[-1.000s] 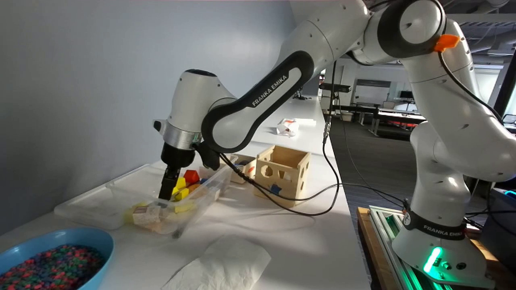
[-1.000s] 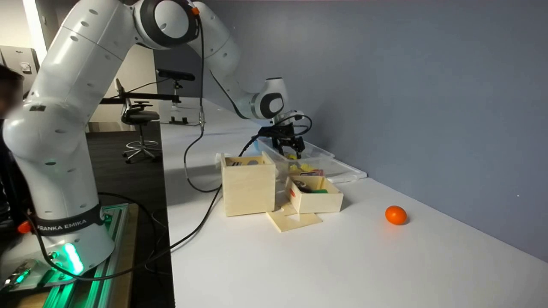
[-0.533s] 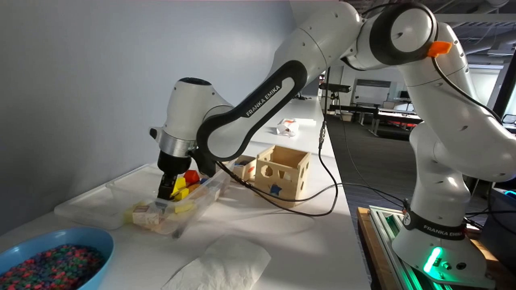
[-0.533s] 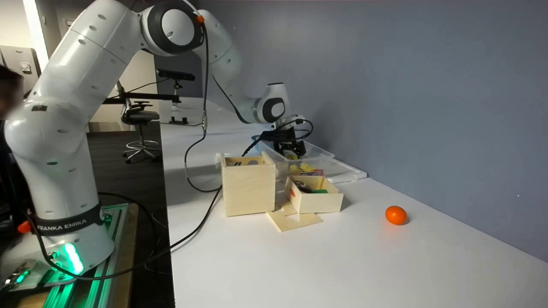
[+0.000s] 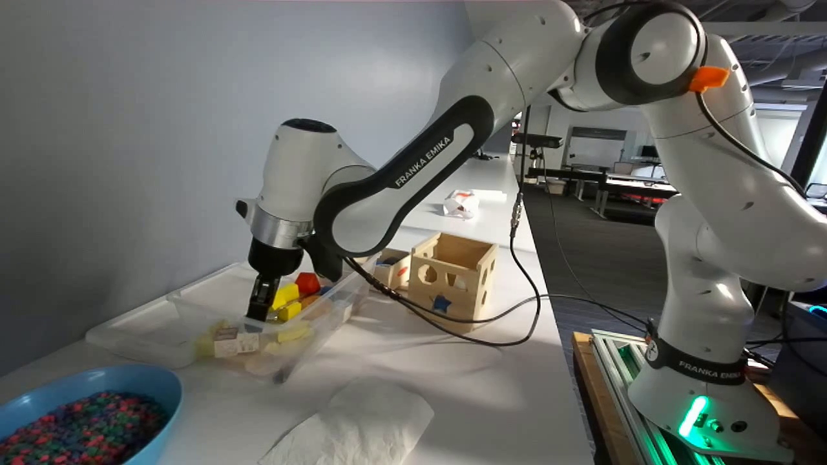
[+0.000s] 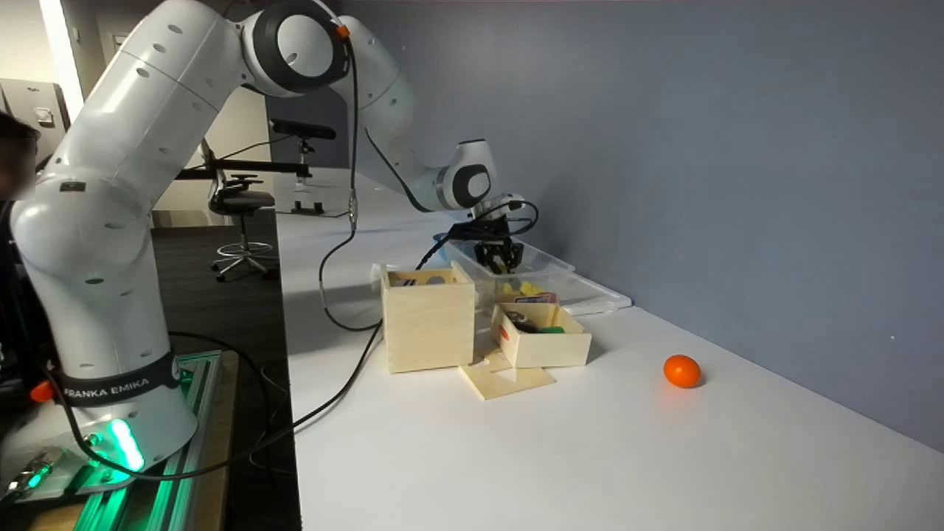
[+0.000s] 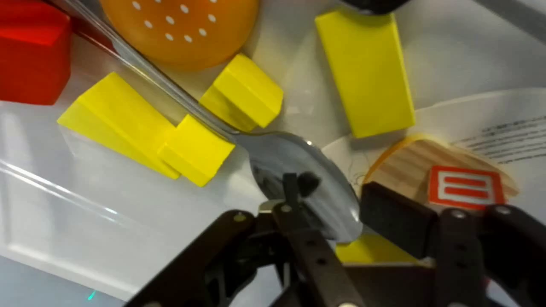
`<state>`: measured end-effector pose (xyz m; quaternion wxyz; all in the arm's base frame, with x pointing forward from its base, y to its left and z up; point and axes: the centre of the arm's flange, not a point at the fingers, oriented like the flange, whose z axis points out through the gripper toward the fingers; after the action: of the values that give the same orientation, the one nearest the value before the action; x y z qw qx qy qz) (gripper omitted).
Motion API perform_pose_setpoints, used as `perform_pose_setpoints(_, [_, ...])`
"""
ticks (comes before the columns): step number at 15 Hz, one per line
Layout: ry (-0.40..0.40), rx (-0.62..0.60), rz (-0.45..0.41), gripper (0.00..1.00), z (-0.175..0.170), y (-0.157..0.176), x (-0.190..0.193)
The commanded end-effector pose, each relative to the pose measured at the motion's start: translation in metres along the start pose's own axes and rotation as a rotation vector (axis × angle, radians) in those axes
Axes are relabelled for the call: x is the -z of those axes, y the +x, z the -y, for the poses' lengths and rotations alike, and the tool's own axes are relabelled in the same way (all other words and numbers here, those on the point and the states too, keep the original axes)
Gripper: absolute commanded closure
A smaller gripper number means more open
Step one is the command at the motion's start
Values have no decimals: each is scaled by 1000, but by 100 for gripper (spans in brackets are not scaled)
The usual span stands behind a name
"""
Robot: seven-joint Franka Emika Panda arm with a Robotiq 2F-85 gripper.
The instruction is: Take the wooden box out of the container then put the silver spoon in the bowl.
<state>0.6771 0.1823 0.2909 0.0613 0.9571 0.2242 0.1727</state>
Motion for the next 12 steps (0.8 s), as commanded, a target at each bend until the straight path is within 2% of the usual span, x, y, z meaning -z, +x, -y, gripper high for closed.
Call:
perform_pose_setpoints(1, [-44, -25, 15, 89, 3, 4, -8])
perform_pose_setpoints(2, [-47, -29, 18, 97, 2, 4, -7])
perform_pose_setpoints(3, [-51, -35, 20, 99, 2, 4, -5])
perform_pose_setpoints(7, [-69, -66, 26, 99, -3, 3, 2])
perform_pose_setpoints(8, [-62, -50, 29, 78, -2, 2, 0])
perform_pose_setpoints(9, [-42, -28, 39, 69, 1, 0, -2])
perform_pose_setpoints(12, [-11, 57, 40, 49, 9, -11, 4])
